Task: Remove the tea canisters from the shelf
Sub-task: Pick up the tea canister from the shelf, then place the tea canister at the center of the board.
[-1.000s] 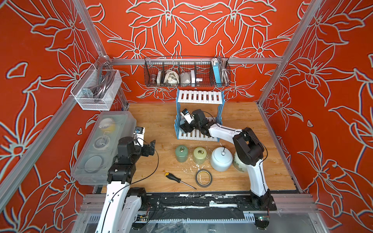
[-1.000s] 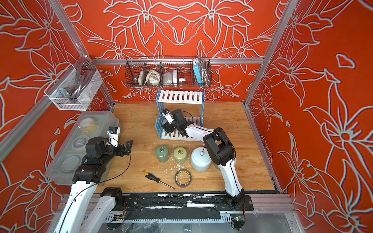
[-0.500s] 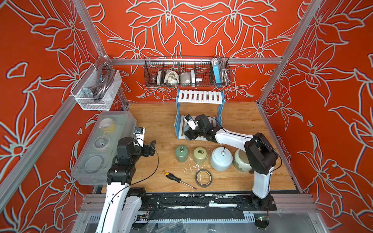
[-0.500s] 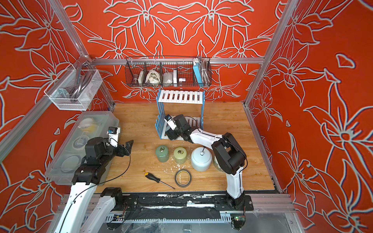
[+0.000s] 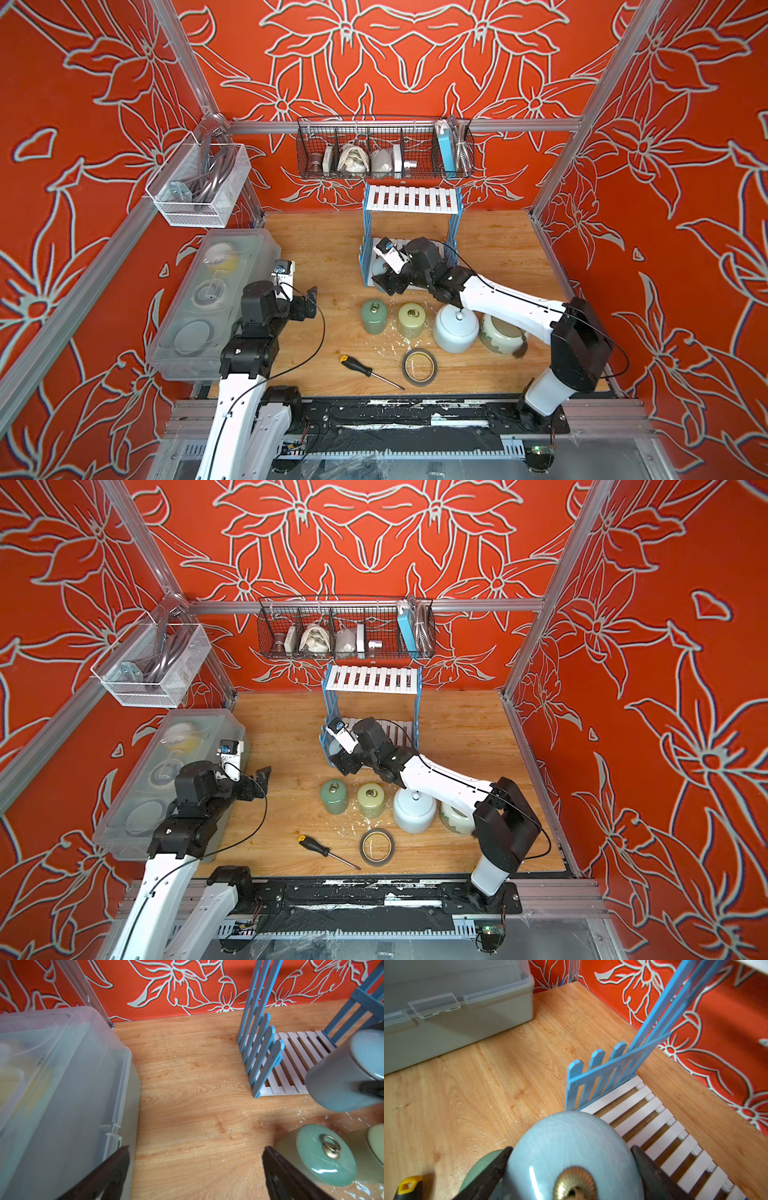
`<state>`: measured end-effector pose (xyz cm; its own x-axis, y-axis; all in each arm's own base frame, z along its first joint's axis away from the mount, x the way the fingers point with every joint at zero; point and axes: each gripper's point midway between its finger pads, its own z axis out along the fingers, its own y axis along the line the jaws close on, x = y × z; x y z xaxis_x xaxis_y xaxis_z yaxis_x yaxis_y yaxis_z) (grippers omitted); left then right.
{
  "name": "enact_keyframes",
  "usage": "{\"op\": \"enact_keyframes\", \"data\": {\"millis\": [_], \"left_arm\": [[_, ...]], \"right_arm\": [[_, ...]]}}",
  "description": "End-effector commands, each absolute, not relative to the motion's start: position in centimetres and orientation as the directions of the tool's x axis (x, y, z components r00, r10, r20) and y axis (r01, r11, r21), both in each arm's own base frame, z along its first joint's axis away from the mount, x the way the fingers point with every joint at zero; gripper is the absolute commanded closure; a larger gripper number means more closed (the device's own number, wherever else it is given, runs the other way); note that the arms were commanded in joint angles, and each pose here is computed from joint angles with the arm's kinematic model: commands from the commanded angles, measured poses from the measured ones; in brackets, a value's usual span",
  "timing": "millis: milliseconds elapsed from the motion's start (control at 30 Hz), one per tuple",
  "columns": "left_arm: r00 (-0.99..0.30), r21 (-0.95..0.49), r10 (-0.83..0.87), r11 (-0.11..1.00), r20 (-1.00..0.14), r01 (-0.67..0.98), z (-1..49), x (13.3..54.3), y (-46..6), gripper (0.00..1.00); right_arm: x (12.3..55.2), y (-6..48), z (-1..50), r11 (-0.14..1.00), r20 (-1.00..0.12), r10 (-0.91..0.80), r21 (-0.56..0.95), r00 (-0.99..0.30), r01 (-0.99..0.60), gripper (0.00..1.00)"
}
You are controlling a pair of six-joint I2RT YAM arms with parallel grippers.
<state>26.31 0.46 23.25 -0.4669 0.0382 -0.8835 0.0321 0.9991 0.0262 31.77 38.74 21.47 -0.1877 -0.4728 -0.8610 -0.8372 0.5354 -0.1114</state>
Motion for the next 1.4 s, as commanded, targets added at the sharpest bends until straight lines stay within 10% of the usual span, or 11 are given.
{"op": "enact_keyframes", "data": {"millis": [0,1367], "left_arm": [[-0.434,0.030,0.014,0.999,-0.901,-0.031,25.0,26.3,1.5,0.01],[-0.403,0.095,0.015,0.979,-0.915,-0.178,25.8,26.1,4.2,0.01]], "right_arm": [[30.6,40.5,26.4,0.513,-0.914,-0.394,-0.130,-0.098,-0.849,0.43],[28.8,55.6,14.8,0.313,-0.866,-0.481,-0.024,-0.137,-0.949,0.40]]}}
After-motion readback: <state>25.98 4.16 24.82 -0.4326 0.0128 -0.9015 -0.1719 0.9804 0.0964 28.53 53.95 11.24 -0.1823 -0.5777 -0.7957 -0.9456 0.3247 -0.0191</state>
